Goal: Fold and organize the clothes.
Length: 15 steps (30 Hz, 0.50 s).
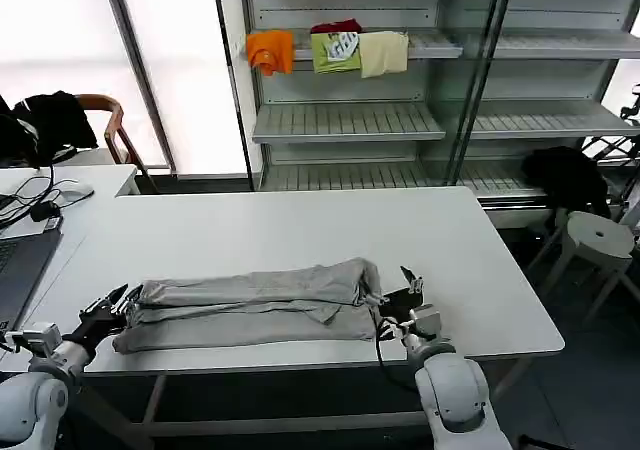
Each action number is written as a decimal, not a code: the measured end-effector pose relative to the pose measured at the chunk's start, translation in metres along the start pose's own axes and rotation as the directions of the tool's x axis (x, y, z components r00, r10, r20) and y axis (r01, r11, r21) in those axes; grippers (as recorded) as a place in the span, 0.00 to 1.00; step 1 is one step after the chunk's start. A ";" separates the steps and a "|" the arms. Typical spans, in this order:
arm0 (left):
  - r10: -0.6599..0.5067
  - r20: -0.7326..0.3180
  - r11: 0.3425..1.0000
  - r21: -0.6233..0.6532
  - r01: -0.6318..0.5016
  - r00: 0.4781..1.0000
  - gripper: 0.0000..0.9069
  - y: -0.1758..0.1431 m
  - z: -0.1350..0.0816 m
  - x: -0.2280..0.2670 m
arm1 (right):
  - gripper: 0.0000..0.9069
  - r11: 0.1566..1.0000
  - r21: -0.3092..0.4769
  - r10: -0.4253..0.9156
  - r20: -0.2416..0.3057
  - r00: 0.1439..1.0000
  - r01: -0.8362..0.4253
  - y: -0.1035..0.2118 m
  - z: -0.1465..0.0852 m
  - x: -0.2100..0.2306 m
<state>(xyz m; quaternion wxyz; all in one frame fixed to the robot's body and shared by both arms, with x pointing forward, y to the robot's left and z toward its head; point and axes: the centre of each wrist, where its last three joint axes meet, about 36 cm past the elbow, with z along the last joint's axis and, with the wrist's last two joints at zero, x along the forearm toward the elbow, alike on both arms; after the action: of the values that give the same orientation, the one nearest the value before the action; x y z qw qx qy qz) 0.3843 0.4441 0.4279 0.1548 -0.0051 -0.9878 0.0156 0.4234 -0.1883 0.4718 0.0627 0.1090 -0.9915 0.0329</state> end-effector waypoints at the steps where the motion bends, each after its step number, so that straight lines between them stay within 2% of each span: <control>1: -0.012 -0.002 1.000 0.003 0.012 1.000 1.00 -0.003 0.002 0.002 | 1.00 1.000 -0.015 0.002 0.016 1.000 -0.002 -0.001 -0.003 0.000; 8: -0.080 -0.025 0.996 0.043 0.081 0.997 1.00 -0.024 0.017 0.005 | 1.00 0.995 -0.098 -0.002 0.088 0.996 0.011 -0.003 -0.017 -0.001; 15: -0.130 -0.039 0.988 0.072 0.133 0.991 1.00 -0.038 0.025 0.001 | 1.00 0.991 -0.133 -0.012 0.117 0.993 0.027 -0.001 -0.023 0.000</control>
<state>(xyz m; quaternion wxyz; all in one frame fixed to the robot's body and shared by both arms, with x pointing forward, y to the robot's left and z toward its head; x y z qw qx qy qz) 0.3756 0.4056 0.4061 0.1724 0.0657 -0.9819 0.0420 0.4263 -0.1879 0.4942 0.0126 0.1160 -0.9923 -0.0409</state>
